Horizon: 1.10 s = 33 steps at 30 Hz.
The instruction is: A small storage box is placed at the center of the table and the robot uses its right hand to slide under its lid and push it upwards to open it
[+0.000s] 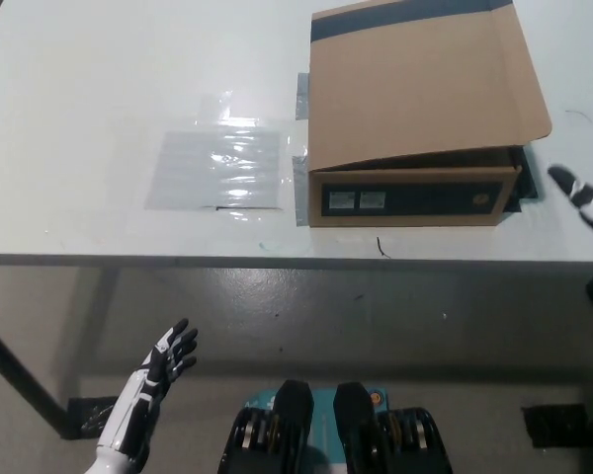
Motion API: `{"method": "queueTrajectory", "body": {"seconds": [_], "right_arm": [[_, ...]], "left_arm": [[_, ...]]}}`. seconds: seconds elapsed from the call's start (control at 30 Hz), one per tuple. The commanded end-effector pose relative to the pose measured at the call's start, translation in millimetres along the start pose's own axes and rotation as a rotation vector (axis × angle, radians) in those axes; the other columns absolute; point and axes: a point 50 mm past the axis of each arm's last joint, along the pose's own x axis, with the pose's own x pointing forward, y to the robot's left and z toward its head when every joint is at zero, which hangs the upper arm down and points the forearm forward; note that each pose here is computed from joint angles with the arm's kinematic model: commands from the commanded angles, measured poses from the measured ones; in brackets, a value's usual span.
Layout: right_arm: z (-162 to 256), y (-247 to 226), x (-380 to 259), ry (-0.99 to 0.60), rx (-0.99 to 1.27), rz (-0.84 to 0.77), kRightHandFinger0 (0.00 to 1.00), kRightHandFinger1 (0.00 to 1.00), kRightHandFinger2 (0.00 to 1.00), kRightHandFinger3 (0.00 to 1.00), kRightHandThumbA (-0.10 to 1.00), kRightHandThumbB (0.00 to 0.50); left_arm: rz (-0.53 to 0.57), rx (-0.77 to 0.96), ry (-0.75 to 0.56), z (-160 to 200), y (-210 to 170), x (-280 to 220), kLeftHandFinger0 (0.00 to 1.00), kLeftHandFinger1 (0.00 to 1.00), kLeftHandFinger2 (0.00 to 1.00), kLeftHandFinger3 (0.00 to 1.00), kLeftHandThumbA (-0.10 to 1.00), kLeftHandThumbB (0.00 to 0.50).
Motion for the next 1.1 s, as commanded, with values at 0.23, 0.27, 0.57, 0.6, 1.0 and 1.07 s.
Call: {"method": "queueTrajectory", "body": {"seconds": [0.23,0.27,0.57,0.6,1.0,1.07], "right_arm": [[-19.3,-2.6,59.3,0.014,0.121,-0.066,1.0,1.0,1.0,1.0,1.0,0.241],[-20.7,-1.1,61.2,0.024,0.131,-0.068,1.0,1.0,1.0,1.0,1.0,0.255],[-40.6,10.1,75.5,0.141,0.436,-0.105,1.0,1.0,1.0,1.0,1.0,0.288],[-41.1,10.2,76.4,0.142,0.449,-0.106,1.0,1.0,1.0,1.0,1.0,0.287],[-50.3,11.3,82.5,0.195,0.69,-0.16,1.0,1.0,1.0,1.0,1.0,0.296],[-53.9,8.8,83.0,0.199,0.712,-0.169,1.0,1.0,1.0,1.0,1.0,0.292]], "left_arm": [[-0.022,0.014,-0.058,9.3,-1.8,2.6,1.0,1.0,1.0,1.0,1.0,0.299],[-0.022,0.017,-0.059,9.5,-1.7,2.5,1.0,1.0,1.0,1.0,1.0,0.289],[-0.032,0.023,-0.053,9.3,-4.5,-4.3,1.0,1.0,1.0,1.0,1.0,0.284],[-0.033,0.022,-0.054,9.7,-4.5,-3.8,1.0,1.0,1.0,1.0,1.0,0.283],[-0.032,0.01,-0.049,8.9,-3.5,-2.2,1.0,1.0,1.0,1.0,1.0,0.289],[-0.031,0.006,-0.05,8.3,-3.9,-1.6,1.0,1.0,1.0,1.0,1.0,0.278]]}}
